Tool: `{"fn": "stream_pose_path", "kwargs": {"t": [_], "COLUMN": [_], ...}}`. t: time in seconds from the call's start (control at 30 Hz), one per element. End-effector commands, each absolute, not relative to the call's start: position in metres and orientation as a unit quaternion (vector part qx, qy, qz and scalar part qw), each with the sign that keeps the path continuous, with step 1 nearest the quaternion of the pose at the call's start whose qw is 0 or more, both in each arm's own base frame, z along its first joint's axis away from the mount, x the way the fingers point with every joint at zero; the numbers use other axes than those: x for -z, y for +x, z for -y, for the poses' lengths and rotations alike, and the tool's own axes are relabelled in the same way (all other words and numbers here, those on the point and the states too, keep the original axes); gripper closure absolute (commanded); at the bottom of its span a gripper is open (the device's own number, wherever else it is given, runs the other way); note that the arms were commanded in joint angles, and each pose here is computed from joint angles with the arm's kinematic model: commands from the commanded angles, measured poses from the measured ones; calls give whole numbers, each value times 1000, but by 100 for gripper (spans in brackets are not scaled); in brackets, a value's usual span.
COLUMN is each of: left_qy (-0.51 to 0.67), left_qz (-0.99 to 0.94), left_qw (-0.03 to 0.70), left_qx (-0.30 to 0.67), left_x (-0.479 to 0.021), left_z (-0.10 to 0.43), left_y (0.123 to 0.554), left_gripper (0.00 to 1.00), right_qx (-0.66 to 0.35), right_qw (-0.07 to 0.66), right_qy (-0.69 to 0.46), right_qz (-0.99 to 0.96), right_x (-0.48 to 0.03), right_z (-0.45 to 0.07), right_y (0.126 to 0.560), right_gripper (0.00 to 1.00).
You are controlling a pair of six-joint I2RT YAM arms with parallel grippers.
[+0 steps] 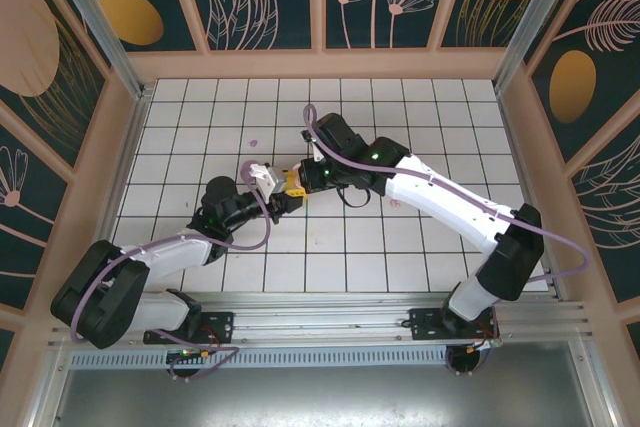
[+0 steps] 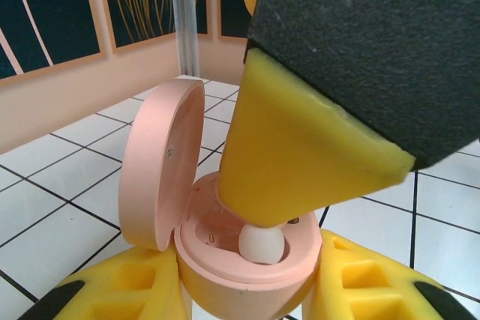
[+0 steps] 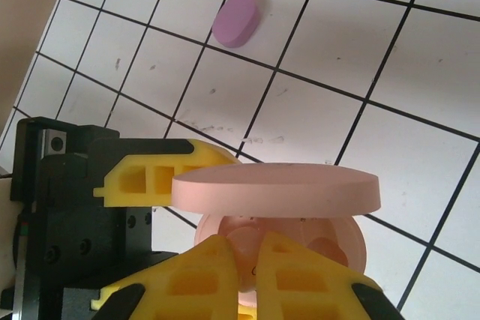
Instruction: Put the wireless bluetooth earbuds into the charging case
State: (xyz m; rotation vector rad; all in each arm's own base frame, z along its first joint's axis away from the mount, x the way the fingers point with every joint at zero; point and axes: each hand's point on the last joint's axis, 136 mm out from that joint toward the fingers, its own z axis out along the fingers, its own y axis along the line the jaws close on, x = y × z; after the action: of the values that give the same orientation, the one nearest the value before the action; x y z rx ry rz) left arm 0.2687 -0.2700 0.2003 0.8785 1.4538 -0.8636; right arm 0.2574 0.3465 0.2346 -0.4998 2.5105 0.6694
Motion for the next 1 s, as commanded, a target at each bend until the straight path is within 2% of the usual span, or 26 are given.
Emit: {"fn": "stream_pose_path", "kwargs": {"t": [0.0, 0.37, 0.5, 0.97], "left_qy": [386, 386, 384, 381], "left_qz": [-581, -583, -588, -591], "left_qw": [615, 616, 615, 615], "left_qx": [367, 363, 359, 357], "left_x": [-231, -231, -230, -230], "left_z": [272, 271, 270, 269], "left_y": [267, 267, 269, 269], "left_gripper": [91, 91, 91, 91], "right_qx": [-219, -221, -222, -241], "right_qw": [244, 222, 218, 234], "right_qy": [-189, -214, -216, -204], "right_qz": [-926, -925, -926, -920], "right_x": [-233, -226, -225, -240], "right_z": [-343, -354, -353, -353], "right_y": [258, 248, 245, 244], "right_gripper": [91, 88, 82, 76]}}
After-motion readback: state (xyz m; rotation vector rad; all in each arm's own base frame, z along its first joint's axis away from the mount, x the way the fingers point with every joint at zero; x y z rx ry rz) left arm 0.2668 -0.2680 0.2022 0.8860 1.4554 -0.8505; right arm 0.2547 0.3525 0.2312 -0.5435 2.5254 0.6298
